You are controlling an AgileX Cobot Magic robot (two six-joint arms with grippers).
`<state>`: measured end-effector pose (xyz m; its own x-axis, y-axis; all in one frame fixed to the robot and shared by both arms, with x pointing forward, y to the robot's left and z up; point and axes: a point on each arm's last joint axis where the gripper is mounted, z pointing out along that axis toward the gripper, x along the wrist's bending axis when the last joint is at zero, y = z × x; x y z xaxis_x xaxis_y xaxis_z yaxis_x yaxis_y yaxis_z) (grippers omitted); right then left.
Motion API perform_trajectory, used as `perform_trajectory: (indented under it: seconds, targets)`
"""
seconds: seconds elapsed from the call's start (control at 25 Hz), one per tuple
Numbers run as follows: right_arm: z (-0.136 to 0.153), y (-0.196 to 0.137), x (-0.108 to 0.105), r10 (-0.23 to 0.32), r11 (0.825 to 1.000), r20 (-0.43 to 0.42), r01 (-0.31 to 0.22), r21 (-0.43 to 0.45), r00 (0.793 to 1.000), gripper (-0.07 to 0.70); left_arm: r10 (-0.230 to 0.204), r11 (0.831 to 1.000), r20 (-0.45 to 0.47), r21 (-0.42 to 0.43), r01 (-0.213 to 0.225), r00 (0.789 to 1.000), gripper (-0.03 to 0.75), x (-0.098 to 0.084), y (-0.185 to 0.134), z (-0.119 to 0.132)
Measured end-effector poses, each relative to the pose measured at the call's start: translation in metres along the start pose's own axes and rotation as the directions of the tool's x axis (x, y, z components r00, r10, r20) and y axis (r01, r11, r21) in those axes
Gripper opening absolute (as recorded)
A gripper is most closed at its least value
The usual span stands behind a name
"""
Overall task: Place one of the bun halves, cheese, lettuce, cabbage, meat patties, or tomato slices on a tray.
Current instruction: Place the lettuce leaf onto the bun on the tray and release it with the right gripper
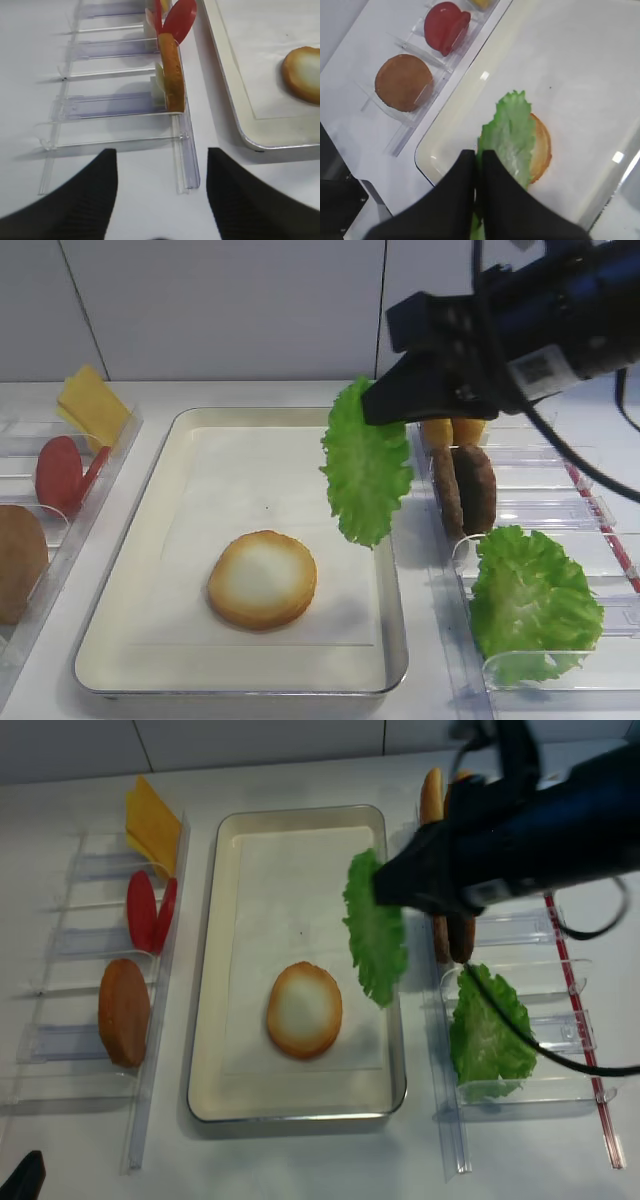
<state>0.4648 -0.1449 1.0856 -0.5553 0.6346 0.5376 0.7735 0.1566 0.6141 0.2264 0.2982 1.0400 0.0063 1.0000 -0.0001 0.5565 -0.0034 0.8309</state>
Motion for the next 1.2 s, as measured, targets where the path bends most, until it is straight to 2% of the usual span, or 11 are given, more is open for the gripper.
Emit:
perform_trajectory:
  seconds: [0.4,0.64,1.0,1.2]
  targets:
    - [0.077,0.015,0.022,-0.047,0.99,-0.082,0.057,0.128,0.996,0.061,0.0,1.0,0.0,0.0,0.0,1.0,0.361,0.0,0.0,0.0]
    - [0.12,0.009,0.03,-0.033,0.977,-0.104,0.054,0.206,0.994,0.061,0.0,1.0,0.0,0.0,0.0,1.0,0.361,0.0,0.0,0.0]
    - [0.147,0.001,0.025,-0.043,0.974,-0.066,0.057,0.22,0.997,0.061,0.0,1.0,0.0,0.0,0.0,1.0,0.361,0.0,0.0,0.0]
    - [0.152,-0.004,0.014,-0.092,0.963,0.006,0.088,0.255,0.996,0.06,0.0,1.0,0.0,0.0,0.0,1.0,0.361,0.0,0.0,0.0]
